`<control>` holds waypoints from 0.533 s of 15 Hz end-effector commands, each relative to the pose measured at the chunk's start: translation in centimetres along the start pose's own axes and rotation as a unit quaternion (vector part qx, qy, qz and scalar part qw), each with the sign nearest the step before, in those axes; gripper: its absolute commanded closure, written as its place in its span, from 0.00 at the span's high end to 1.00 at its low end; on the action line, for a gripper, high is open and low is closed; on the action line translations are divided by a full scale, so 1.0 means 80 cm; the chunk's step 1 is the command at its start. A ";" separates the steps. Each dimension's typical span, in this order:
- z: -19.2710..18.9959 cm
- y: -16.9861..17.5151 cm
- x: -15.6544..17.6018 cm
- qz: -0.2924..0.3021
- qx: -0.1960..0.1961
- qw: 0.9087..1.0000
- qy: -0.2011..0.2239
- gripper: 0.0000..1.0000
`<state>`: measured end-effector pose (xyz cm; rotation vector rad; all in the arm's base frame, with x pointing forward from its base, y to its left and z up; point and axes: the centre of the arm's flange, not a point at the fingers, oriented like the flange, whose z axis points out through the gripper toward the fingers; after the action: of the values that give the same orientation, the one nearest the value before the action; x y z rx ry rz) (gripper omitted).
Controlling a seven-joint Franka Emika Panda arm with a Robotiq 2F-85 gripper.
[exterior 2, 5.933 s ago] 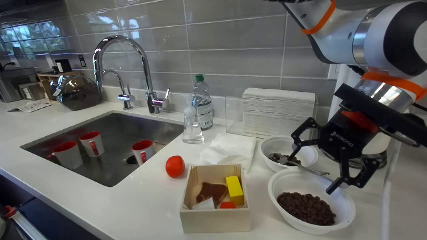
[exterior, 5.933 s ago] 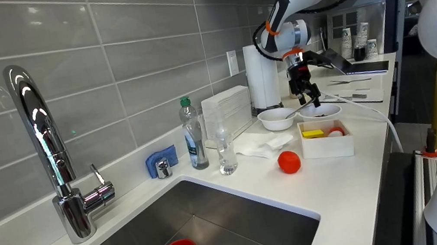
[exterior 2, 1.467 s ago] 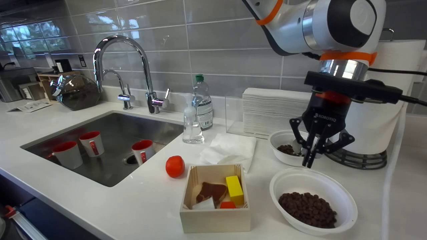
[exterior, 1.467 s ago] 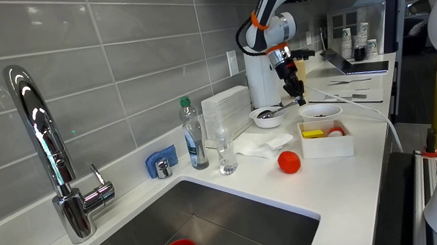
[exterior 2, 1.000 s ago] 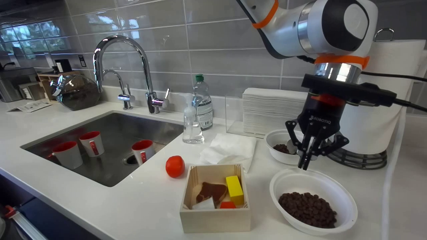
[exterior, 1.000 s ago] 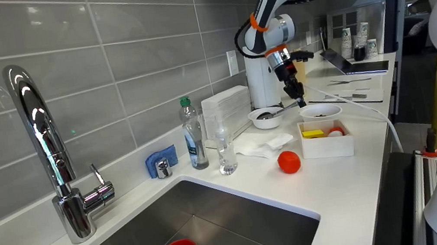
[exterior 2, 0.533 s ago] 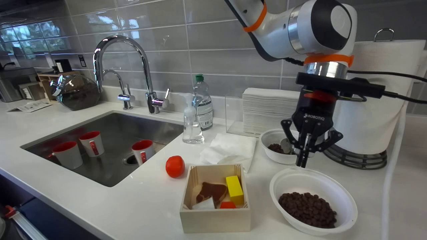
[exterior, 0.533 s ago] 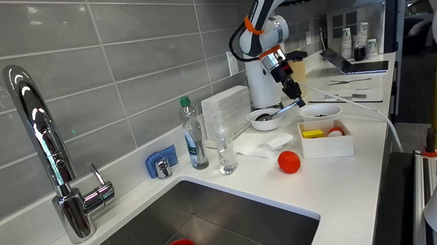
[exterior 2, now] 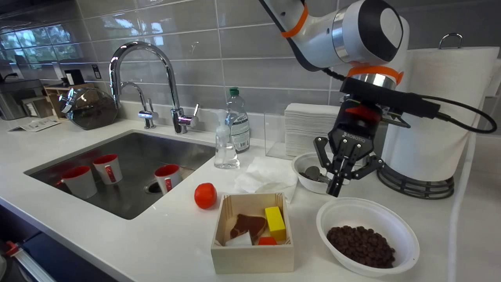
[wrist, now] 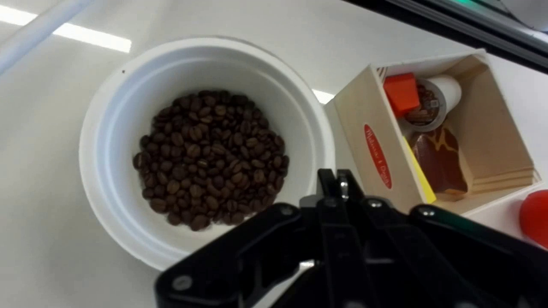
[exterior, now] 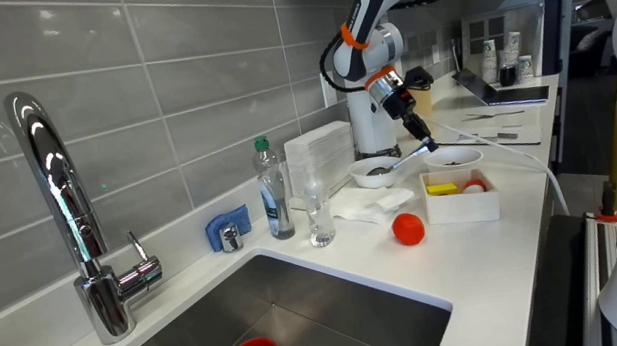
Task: Use the spoon to move some of the brown objects to the other bowl
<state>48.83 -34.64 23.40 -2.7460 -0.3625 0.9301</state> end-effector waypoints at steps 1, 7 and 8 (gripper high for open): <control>-0.002 -0.007 -0.012 -0.017 0.024 0.999 -0.036 0.01; 0.007 -0.006 -0.021 -0.019 0.118 0.988 -0.093 0.01; 0.008 -0.005 -0.023 -0.019 0.136 0.985 -0.103 0.01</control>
<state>46.34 -33.67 23.77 -2.5051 -0.3283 1.1211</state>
